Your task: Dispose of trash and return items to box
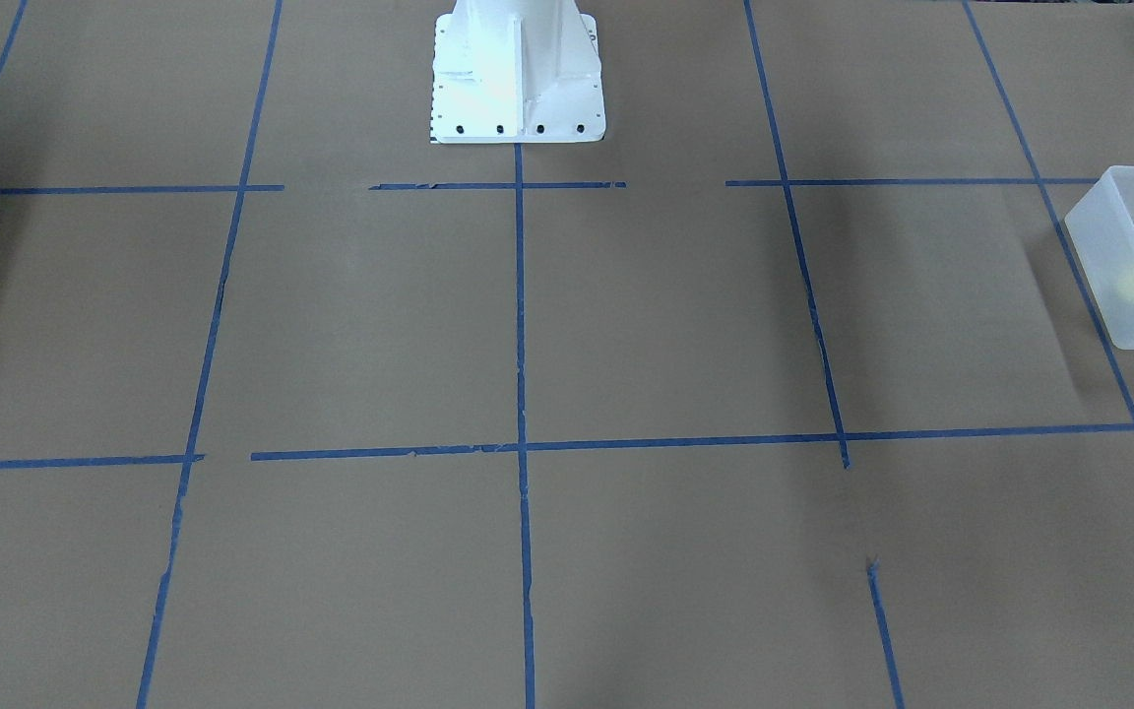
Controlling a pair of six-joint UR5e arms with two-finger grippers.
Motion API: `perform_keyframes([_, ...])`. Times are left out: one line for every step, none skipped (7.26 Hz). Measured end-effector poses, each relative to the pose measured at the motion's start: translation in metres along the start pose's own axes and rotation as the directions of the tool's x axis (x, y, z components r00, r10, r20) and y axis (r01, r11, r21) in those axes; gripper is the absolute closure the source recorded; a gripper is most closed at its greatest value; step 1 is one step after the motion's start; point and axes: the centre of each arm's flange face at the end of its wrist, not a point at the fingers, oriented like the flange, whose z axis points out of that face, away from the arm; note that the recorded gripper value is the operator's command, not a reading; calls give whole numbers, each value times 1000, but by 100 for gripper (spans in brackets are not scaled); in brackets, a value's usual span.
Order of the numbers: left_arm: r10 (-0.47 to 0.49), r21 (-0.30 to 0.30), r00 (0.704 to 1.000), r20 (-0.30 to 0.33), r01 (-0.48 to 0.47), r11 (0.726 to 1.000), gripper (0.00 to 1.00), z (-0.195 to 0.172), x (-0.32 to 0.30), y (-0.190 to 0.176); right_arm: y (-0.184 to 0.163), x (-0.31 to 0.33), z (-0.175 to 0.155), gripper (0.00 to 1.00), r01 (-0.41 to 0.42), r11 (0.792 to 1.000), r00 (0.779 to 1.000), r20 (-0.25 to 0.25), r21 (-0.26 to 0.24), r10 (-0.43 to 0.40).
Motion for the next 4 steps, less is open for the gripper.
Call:
perform_keyframes([0, 0, 1000, 0, 0, 1000, 0, 0, 0, 0, 0, 0, 0, 0, -1, 1000, 1000, 0, 0, 1])
perform_keyframes([0, 1, 1000, 0, 0, 1000, 0, 0, 0, 0, 0, 0, 0, 0, -1, 1000, 1000, 0, 0, 1])
perform_keyframes([1, 1, 1000, 0, -1, 1000, 0, 0, 0, 0, 0, 0, 0, 0, -2, 1000, 1000, 0, 0, 2])
perform_keyframes([1, 1, 1000, 0, -1, 1000, 0, 0, 0, 0, 1, 1, 0, 0, -4, 1000, 1000, 0, -1, 4])
